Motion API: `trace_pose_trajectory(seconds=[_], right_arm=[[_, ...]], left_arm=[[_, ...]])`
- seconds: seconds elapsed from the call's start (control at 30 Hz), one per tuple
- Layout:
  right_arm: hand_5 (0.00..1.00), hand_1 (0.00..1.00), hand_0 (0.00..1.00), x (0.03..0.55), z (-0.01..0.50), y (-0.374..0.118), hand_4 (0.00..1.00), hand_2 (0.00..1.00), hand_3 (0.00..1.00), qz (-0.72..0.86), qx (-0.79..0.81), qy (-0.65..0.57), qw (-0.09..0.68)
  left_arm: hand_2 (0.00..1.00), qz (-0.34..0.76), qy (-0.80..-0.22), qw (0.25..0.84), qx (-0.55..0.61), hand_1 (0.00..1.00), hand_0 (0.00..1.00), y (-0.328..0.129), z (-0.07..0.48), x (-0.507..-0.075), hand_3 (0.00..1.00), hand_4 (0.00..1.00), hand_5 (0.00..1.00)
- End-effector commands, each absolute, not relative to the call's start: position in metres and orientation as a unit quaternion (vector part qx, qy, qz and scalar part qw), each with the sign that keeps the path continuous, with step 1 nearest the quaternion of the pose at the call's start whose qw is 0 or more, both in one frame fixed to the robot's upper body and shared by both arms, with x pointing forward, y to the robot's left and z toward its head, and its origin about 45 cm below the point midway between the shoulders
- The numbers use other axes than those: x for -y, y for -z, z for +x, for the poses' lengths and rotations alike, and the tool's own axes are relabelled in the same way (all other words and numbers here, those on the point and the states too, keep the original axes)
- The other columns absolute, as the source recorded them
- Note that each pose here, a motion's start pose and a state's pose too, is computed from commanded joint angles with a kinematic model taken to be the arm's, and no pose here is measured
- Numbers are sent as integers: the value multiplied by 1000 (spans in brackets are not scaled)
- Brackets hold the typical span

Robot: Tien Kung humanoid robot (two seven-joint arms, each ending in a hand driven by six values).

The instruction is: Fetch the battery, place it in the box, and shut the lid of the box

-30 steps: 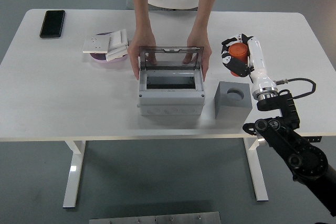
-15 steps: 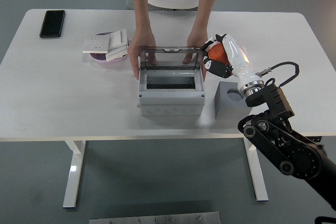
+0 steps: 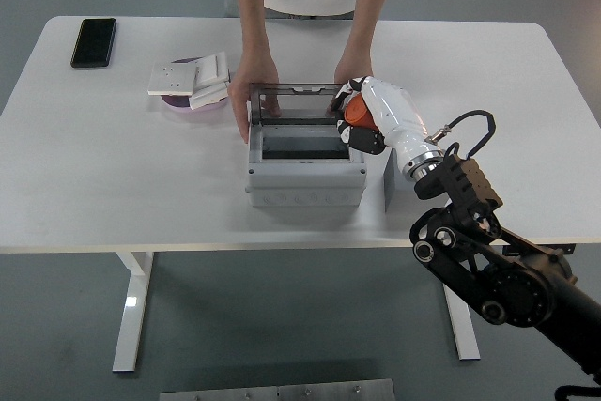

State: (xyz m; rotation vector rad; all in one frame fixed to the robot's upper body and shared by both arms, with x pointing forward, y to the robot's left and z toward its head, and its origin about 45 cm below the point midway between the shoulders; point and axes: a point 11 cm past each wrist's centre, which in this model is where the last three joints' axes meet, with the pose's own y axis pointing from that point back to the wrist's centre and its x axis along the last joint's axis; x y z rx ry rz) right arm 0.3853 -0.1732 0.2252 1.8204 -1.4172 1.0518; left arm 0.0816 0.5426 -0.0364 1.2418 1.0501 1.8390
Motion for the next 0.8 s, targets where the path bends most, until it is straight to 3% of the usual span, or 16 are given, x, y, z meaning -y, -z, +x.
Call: trace_pose_trajectory(seconds=[0.8], right_arm=[[2, 275, 312, 112, 388, -212, 69, 278, 290, 715, 414, -442, 348]], left_arm=[[603, 480, -704, 336, -402, 746, 642, 35, 81, -544, 540, 407, 2]])
